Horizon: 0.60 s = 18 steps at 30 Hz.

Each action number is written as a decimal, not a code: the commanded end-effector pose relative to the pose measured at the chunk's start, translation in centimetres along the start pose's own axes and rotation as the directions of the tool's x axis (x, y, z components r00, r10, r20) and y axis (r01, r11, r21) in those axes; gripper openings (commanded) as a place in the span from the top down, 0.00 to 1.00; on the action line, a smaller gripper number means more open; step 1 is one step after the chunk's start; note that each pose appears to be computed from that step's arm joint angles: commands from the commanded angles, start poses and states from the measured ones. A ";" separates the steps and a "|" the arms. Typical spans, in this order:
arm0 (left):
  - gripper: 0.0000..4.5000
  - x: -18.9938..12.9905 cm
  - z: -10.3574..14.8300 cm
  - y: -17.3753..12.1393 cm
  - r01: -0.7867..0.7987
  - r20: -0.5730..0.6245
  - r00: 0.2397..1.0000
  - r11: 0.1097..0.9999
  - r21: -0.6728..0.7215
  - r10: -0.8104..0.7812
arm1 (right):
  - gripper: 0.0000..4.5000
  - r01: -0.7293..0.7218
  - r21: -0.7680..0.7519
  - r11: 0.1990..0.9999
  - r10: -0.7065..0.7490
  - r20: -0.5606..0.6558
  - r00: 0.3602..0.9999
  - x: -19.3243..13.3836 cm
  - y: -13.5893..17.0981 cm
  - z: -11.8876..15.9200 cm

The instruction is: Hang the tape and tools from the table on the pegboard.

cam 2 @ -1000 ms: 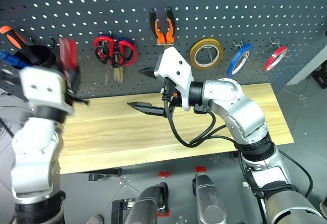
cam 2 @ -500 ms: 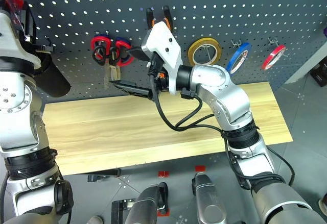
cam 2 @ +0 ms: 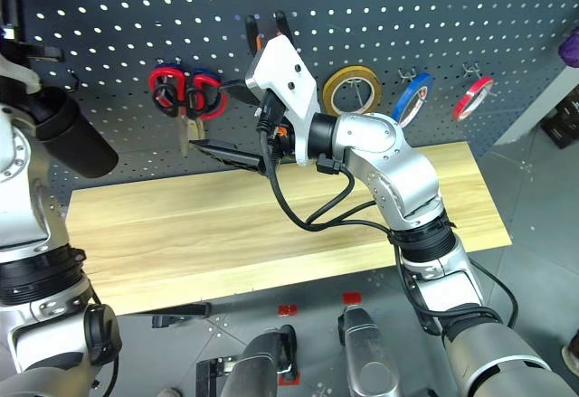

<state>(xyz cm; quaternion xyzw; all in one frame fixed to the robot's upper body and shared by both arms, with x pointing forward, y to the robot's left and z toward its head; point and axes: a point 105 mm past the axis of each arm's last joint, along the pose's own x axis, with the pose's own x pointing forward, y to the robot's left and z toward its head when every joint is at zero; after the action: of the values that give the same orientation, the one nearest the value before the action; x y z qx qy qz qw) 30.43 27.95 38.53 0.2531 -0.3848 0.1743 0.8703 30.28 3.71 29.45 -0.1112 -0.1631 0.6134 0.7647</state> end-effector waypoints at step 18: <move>0.79 -2.5 -5.7 2.5 -0.191 -0.116 0.972 0.977 0.098 0.202 | 0.00 -0.052 -0.009 0.999 0.053 0.095 0.994 0.5 1.2 2.8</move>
<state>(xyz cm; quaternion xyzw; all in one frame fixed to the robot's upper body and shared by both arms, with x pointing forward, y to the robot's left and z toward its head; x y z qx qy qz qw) 31.88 32.75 33.32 0.2376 -0.3255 0.2753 0.8728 29.49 4.51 29.65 -0.0845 -0.1611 0.6325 0.7529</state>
